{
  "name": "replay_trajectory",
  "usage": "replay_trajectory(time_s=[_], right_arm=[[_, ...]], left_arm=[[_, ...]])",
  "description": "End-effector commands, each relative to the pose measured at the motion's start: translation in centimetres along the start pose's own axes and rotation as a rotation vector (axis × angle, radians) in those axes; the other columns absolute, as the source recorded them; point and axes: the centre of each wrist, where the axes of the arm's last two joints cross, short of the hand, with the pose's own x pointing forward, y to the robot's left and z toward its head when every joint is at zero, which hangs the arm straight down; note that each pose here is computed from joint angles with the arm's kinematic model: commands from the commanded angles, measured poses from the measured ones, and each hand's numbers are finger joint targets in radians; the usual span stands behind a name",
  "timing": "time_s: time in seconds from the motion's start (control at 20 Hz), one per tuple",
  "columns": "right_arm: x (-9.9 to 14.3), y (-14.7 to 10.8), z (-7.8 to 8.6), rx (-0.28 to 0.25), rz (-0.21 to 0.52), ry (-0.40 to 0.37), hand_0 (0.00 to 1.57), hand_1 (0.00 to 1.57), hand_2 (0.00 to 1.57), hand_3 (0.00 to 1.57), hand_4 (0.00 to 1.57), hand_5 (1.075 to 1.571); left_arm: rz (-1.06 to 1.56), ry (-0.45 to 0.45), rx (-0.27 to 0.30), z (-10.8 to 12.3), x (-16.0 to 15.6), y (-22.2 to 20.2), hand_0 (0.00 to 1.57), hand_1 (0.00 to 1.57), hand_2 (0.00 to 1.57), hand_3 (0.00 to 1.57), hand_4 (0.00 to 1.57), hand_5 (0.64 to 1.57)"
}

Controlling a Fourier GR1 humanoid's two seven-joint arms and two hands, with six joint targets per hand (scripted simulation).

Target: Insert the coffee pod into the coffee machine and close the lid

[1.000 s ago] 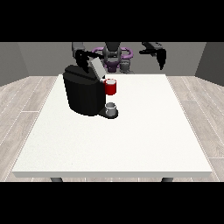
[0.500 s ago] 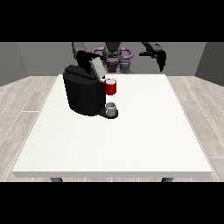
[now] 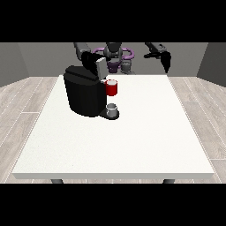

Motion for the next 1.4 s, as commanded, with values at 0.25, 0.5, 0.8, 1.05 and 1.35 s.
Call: replay_trajectory(time_s=[0.25, 0.5, 0.8, 1.05, 1.35], right_arm=[[4.4, 4.1, -3.1, 0.068, 0.107, -0.042, 0.00, 0.00, 0.00, 0.00, 0.21, 1.571], [2.0, 3.5, -2.5, 0.058, 0.137, -0.054, 0.00, 0.00, 0.00, 0.00, 0.14, 1.571], [3.1, 3.1, -3.1, 0.090, 0.077, -0.080, 0.00, 0.00, 0.00, 0.00, 0.13, 1.571], [2.1, 8.5, -0.5, 0.239, -0.015, -0.128, 0.00, 0.00, 0.00, 0.00, 0.26, 1.571], [-3.8, 9.5, 6.3, 0.162, -0.192, -0.007, 0.00, 0.00, 0.00, 0.00, 0.25, 1.571]], left_arm=[[0.009, -0.026, -0.013, -1.3, 0.3, 0.5, 0.00, 0.00, 0.00, 0.00, 0.15, 1.571], [-0.002, -0.068, -0.061, -0.6, 0.5, -1.8, 0.00, 0.00, 0.00, 0.00, 0.20, 1.571], [0.031, -0.103, -0.080, -0.3, 0.4, -4.3, 0.00, 0.00, 0.00, 0.00, 0.21, 1.571], [0.042, -0.044, -0.008, 0.8, -3.1, -4.7, 0.00, 0.00, 0.00, 0.00, 0.19, 1.571], [0.040, 0.046, 0.069, 2.3, -3.6, 0.2, 0.00, 0.00, 0.00, 0.00, 0.19, 1.571]])
